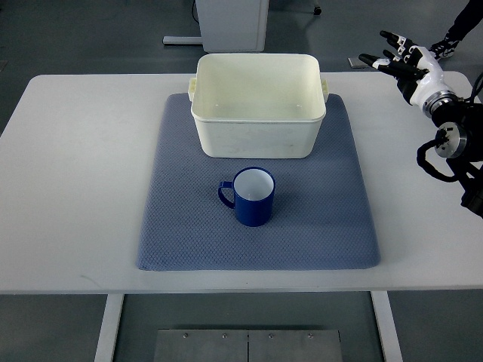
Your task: Place cup in box with right hand
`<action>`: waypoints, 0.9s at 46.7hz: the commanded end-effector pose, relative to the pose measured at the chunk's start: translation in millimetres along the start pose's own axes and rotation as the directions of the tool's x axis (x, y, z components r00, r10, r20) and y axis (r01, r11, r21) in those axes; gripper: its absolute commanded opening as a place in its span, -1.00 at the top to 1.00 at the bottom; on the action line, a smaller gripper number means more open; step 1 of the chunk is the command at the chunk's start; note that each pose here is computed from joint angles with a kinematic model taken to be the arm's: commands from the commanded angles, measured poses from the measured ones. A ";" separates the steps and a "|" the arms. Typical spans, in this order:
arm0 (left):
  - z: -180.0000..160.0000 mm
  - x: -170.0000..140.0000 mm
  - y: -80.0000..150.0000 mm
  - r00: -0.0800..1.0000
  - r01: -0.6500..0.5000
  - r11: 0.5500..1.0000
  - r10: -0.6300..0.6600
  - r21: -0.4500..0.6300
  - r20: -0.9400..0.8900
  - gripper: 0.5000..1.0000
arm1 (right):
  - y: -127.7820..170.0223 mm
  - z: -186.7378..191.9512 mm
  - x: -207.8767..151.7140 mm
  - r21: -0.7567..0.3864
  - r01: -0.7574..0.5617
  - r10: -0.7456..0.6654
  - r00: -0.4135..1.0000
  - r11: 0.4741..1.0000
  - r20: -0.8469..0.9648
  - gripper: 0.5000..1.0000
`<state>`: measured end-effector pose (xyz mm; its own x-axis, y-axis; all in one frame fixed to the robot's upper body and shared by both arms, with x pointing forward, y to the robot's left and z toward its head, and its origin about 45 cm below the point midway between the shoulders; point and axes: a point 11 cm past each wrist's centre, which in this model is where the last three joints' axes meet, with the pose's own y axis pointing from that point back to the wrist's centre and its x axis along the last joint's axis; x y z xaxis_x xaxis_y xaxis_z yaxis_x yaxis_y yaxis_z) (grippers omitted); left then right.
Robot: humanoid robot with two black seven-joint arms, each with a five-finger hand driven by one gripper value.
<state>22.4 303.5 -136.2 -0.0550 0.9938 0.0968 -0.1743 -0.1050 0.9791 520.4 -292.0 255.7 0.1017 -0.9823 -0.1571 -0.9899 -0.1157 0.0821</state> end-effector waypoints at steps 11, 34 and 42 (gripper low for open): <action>-0.1 -0.2 0.0 1.000 0.001 1.000 -0.001 0.000 0.001 -1.00 | 9.3 -20.5 -15.8 0.082 0.100 -0.101 0.995 0.992 0.010 -0.97; -0.1 0.0 0.0 1.000 0.000 1.000 0.000 0.000 0.001 -1.00 | 46.1 -44.8 -119.8 0.139 0.456 -0.450 0.890 0.879 -0.075 -0.97; 0.1 0.0 0.0 1.000 0.000 1.000 0.000 0.000 0.000 -1.00 | 62.6 -51.0 -152.7 0.156 0.552 -0.544 0.834 0.819 -0.094 -0.97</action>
<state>22.4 303.5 -136.2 -0.0548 0.9938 0.0968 -0.1742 -0.1049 0.9791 455.6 -167.9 329.7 0.5975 -0.7965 -0.0927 -0.7986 -0.5806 -0.1586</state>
